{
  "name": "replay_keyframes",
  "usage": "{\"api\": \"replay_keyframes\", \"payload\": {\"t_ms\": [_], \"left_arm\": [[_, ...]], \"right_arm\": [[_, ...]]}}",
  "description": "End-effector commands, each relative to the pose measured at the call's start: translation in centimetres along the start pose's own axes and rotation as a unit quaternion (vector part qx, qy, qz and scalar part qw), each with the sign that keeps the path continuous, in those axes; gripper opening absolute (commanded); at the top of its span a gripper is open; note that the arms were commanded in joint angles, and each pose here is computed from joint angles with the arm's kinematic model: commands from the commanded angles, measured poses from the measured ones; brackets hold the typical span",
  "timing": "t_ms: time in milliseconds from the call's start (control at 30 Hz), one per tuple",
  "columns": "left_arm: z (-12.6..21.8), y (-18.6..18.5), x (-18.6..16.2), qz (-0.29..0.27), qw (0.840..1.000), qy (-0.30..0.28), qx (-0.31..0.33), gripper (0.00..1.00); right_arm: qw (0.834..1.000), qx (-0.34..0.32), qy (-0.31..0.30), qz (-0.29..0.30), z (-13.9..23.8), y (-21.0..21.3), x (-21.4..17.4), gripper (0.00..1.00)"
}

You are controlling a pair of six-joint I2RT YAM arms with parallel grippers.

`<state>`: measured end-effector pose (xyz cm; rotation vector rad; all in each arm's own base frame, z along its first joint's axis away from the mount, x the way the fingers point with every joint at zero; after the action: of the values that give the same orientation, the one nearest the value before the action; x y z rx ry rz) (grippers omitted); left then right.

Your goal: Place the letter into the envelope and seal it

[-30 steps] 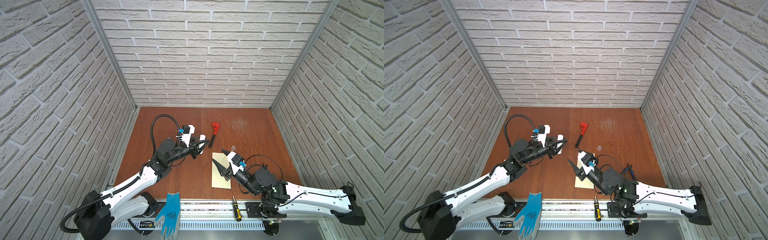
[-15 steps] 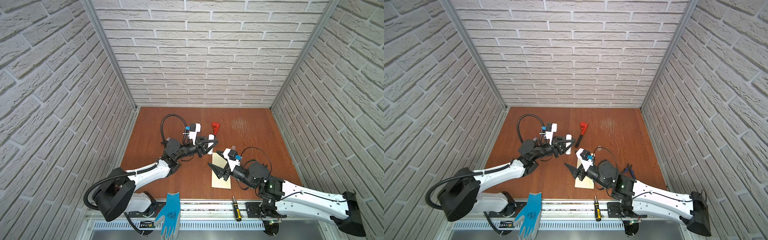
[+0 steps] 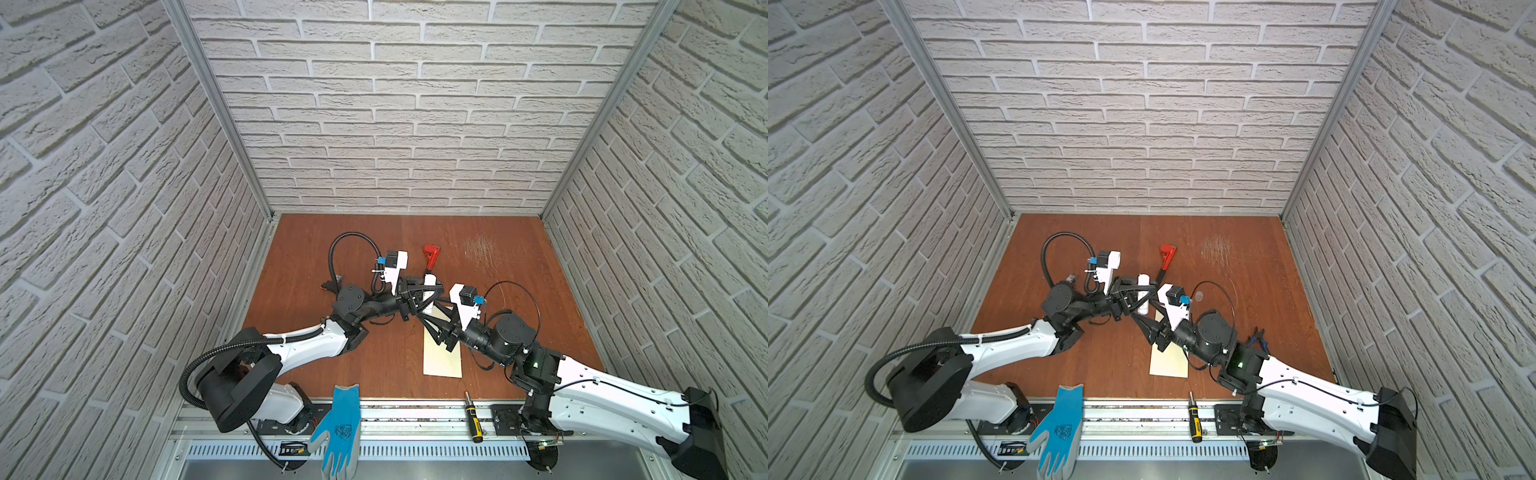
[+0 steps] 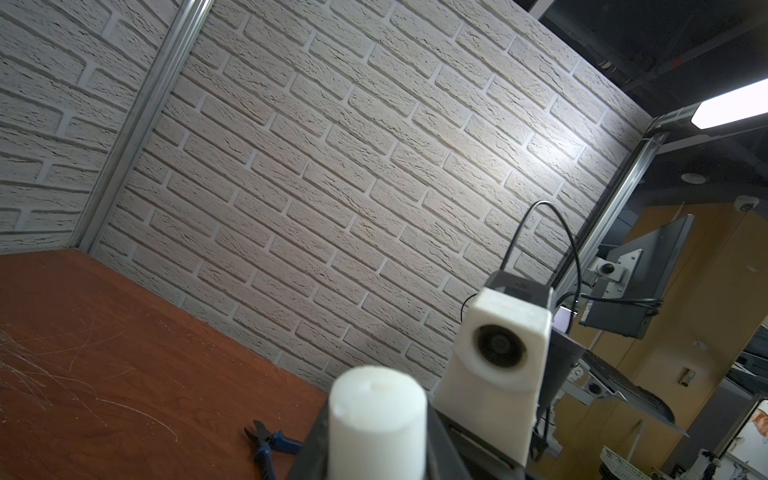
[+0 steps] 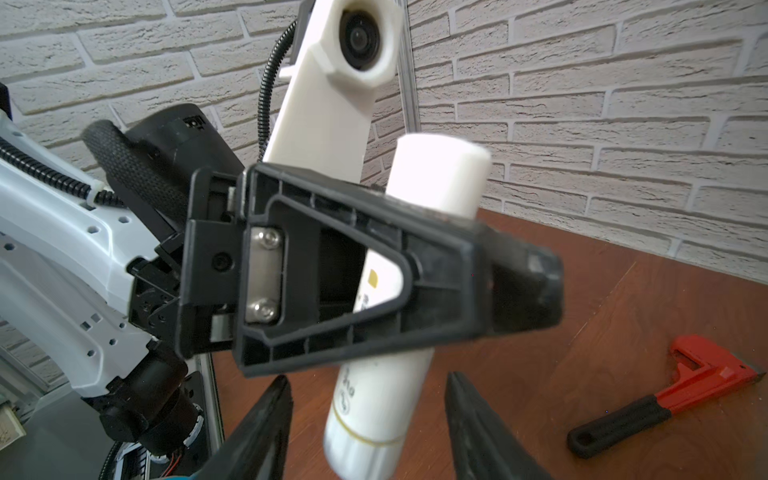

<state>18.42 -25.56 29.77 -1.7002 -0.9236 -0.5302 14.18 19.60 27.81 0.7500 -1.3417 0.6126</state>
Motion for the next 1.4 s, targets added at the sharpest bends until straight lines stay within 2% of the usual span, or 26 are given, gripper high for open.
{"api": "replay_keyframes", "payload": {"t_ms": [0, 400, 467, 600, 700, 1133, 1367], "left_arm": [[-0.3, -1.7, 1.0, -0.034, 0.998, -0.025, -0.053, 0.0], [-0.2, -1.2, 0.1, -0.017, 0.999, 0.015, -0.035, 0.0], [0.0, -1.3, 0.0, -0.018, 0.999, 0.019, -0.032, 0.11], [0.2, -1.6, -0.1, -0.023, 0.999, 0.034, -0.022, 0.37], [0.3, -1.8, 0.0, -0.026, 0.999, 0.041, -0.016, 0.45], [-0.3, -2.8, 0.5, -0.037, 0.997, 0.059, -0.023, 0.53], [-0.6, -2.1, -0.1, -0.027, 0.996, 0.084, -0.003, 0.39]], "right_arm": [[0.999, 0.018, -0.031, -0.02, -0.3, 0.1, 1.0, 0.55], [0.999, 0.009, -0.048, -0.026, 0.6, -0.5, 1.6, 0.2], [0.999, 0.007, -0.046, -0.025, 0.8, -0.5, 1.6, 0.16], [0.999, 0.0, -0.04, -0.023, 1.6, -0.6, 1.6, 0.15], [0.999, -0.006, -0.034, -0.017, 2.2, -0.7, 1.6, 0.14], [1.0, 0.007, 0.019, -0.007, 2.1, -0.6, 0.9, 0.14], [1.0, 0.012, 0.026, -0.003, 2.2, -0.5, 1.0, 0.14]]}}
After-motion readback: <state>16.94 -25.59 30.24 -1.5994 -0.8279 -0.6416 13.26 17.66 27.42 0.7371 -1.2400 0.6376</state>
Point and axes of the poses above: each gripper's point midway between its finger pads, its own z axis back along the fingers, its own y axis along the line the jaws close on, x = y × z, the point moved 10 cm from there along z, back along the fingers, and after that the axes turned 7 degrees about z, right-handed, at the moved point
